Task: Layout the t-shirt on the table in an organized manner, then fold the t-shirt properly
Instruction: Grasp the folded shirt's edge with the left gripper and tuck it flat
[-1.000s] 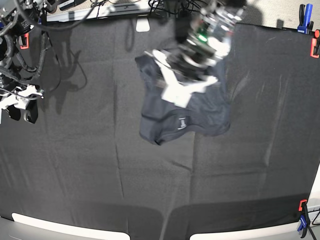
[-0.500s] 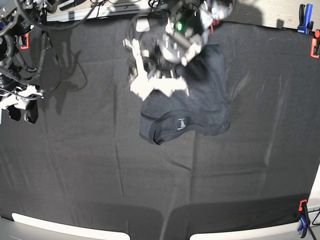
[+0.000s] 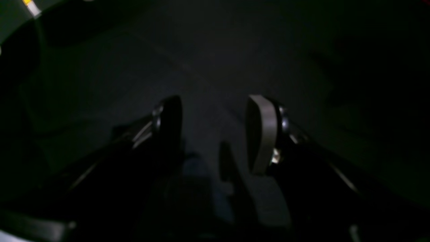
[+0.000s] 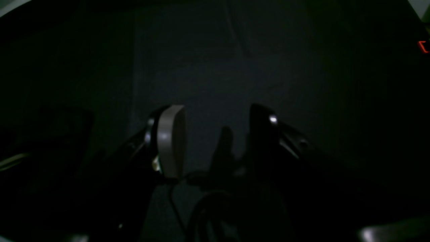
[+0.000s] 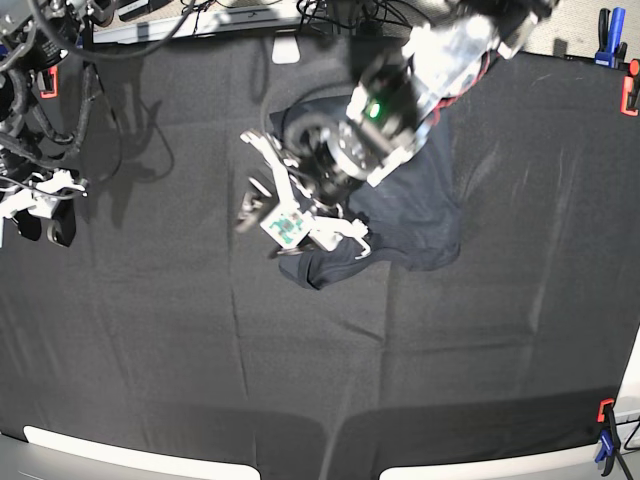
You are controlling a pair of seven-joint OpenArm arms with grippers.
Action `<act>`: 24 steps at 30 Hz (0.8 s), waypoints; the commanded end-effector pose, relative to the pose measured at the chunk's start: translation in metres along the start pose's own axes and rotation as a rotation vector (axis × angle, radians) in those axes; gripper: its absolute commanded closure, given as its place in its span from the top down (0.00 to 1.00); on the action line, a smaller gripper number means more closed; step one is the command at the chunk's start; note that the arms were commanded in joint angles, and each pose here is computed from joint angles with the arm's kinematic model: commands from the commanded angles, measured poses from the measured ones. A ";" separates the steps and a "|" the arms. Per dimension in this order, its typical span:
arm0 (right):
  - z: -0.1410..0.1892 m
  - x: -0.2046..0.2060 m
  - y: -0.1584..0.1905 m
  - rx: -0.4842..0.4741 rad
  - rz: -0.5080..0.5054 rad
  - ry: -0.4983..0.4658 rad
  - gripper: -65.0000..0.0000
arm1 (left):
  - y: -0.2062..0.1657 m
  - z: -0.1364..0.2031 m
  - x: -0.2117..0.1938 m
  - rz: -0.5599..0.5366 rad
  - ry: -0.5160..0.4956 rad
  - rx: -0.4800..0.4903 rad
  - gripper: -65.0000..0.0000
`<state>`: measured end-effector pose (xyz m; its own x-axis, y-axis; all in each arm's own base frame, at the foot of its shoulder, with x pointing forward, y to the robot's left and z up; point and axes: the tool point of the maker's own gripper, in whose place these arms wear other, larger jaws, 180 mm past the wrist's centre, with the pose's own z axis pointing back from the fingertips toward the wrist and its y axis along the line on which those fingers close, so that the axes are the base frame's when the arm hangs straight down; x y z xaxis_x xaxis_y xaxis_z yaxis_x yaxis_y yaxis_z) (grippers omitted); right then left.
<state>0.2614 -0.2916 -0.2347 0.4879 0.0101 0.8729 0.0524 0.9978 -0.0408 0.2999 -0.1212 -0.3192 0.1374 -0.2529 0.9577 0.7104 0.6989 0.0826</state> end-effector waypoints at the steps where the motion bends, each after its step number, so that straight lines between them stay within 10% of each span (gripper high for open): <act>1: 0.003 0.016 0.002 0.011 0.039 -0.058 0.45 | 0.004 -0.008 0.013 -0.013 -0.049 0.008 0.44; 24: 0.003 0.016 0.002 0.012 0.038 -0.058 0.45 | 0.079 -0.026 -0.007 0.231 -0.055 0.172 0.44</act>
<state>0.2612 -0.2917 -0.2349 0.4886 0.0099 0.8725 0.0528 0.9978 -0.0410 0.3632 -0.0791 -0.3468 0.2935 -0.0722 0.9532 0.5384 0.8365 -0.1024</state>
